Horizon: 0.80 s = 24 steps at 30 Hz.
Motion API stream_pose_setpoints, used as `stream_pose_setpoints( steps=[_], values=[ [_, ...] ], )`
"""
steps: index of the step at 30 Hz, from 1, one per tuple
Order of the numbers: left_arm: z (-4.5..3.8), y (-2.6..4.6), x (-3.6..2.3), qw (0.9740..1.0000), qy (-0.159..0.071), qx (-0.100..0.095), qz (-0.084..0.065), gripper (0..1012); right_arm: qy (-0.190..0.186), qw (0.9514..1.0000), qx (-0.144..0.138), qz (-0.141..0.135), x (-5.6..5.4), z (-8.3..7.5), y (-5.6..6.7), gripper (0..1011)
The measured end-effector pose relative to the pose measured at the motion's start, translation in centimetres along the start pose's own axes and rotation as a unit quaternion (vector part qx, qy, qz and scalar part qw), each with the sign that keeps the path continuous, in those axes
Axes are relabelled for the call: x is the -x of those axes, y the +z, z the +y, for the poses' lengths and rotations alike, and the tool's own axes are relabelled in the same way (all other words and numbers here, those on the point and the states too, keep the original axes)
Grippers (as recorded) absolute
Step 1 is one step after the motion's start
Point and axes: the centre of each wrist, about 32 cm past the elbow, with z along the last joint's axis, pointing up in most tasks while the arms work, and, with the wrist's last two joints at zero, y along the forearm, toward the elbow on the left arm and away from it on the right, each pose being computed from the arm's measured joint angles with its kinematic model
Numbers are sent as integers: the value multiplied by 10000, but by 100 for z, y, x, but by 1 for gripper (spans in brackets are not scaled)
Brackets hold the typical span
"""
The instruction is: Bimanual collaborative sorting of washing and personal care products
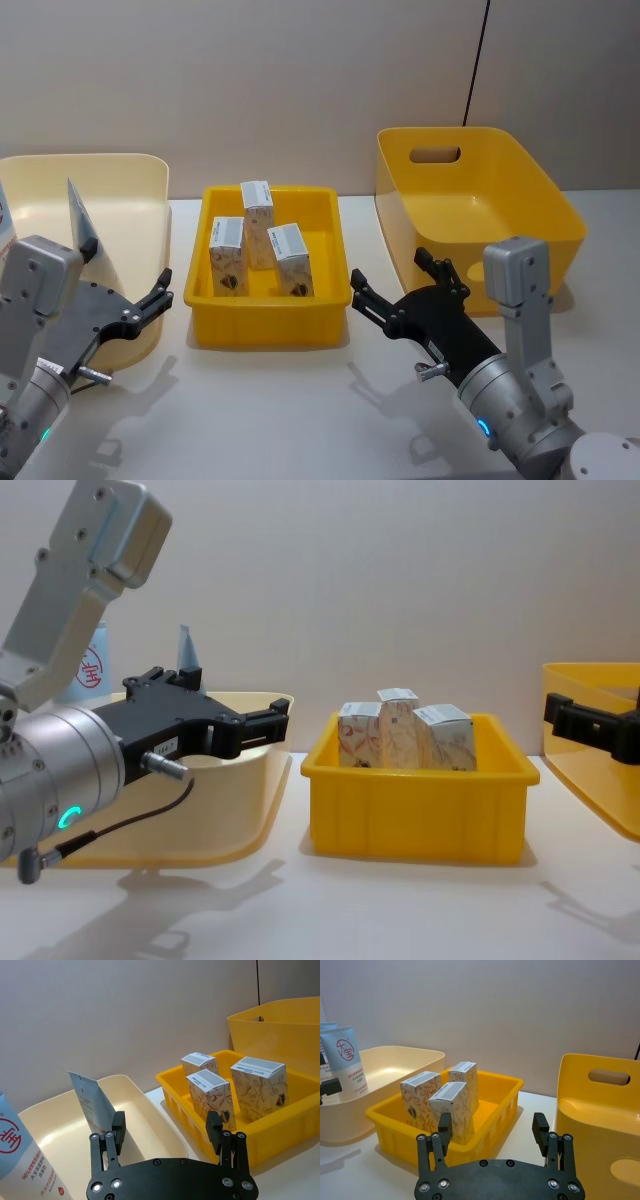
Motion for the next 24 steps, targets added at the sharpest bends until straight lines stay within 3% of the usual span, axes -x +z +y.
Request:
stream_pose_setpoints(
  steps=[24],
  values=[
    [0, 0, 0, 10000, 0, 0, 0, 1003, 0, 10000, 0, 0, 0, 0, 0, 1001]
  ],
)
